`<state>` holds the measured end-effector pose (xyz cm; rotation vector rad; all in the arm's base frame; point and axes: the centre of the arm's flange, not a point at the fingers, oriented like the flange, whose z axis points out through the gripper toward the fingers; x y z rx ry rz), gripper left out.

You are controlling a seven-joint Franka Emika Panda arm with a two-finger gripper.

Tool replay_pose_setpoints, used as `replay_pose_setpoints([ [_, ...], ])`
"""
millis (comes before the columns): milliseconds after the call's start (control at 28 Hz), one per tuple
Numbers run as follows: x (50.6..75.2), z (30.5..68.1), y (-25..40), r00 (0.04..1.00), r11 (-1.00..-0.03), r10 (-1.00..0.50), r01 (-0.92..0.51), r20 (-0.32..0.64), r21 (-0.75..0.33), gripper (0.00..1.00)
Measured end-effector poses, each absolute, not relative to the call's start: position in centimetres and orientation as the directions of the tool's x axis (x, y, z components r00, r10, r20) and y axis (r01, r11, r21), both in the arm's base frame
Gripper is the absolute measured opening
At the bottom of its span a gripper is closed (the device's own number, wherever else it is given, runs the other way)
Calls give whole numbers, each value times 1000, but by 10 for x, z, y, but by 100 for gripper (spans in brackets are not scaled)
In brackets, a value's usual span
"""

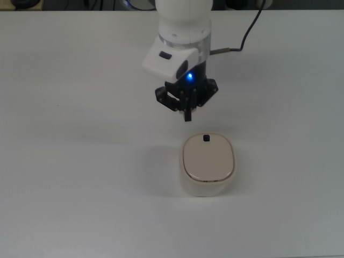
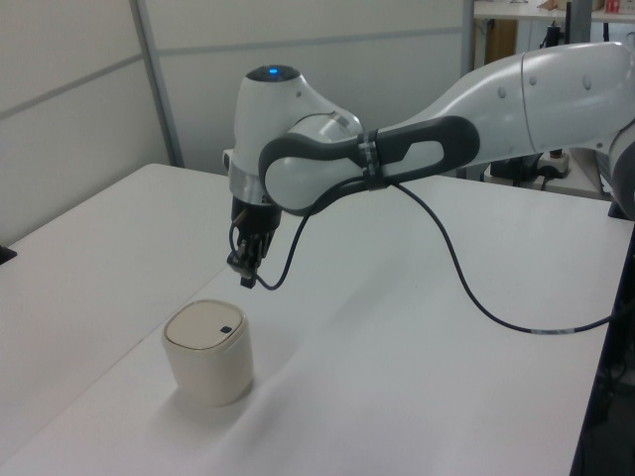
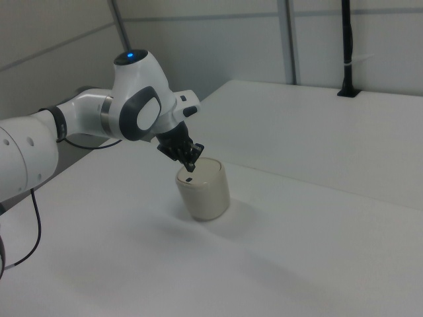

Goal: Open the trash can

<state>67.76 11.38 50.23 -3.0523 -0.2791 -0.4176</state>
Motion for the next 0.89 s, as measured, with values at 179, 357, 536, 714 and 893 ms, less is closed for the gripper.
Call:
replay_pose_setpoints([
  [179, 687, 491, 122, 933, -981, 172, 191, 316, -29, 1],
  [357, 693, 480, 134, 921, -978, 182, 205, 346, -31, 1],
  [536, 695, 467, 147, 917, -975, 197, 222, 346, -33, 1],
  [714, 695, 457, 156, 919, -972, 209, 233, 335, -34, 1],
  [893, 698, 448, 161, 917, -971, 210, 236, 339, -36, 1],
])
